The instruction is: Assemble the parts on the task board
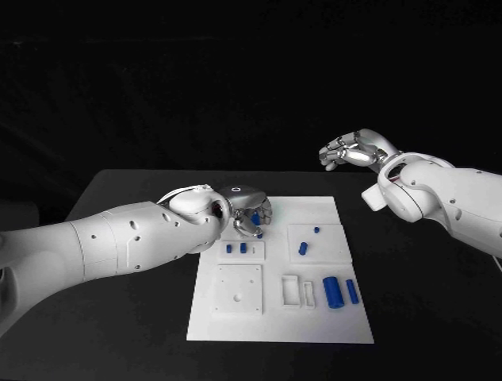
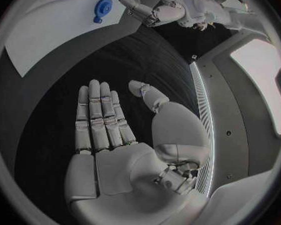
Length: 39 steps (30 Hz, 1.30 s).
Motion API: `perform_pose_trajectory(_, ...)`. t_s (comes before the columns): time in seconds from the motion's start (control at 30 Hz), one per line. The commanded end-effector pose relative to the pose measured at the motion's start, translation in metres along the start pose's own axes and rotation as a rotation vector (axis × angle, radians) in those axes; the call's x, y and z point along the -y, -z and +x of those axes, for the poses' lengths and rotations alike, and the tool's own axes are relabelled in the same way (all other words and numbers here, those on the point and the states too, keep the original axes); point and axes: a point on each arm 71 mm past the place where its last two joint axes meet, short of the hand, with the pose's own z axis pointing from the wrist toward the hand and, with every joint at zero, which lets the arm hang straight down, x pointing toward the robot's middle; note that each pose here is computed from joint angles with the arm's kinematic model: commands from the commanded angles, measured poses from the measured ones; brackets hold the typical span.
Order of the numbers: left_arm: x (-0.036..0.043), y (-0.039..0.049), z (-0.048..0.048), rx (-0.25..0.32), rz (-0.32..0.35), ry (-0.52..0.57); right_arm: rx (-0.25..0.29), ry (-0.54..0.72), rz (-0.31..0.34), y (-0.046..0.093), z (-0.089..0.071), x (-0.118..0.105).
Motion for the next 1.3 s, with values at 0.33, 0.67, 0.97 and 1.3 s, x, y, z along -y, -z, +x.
perform_pose_trajectory(0.33, -0.0029, -0.0048, 0.0091, -0.09, -0.017, -0.066, -0.018, -0.002, -0.016, -0.001, 0.003, -0.003)
perform_pose_trajectory(0.67, -0.0069, -0.0068, 0.0116, -0.083, -0.031, -0.067, -0.02, -0.003, -0.018, -0.001, 0.004, -0.004)
perform_pose_trajectory(0.97, -0.0088, -0.0088, 0.0146, -0.074, -0.042, -0.056, -0.024, -0.004, -0.021, -0.001, 0.006, -0.005)
perform_pose_trajectory(1.3, -0.0064, -0.0119, 0.0229, -0.081, -0.04, -0.04, -0.027, -0.005, -0.023, 0.0, 0.007, -0.006)
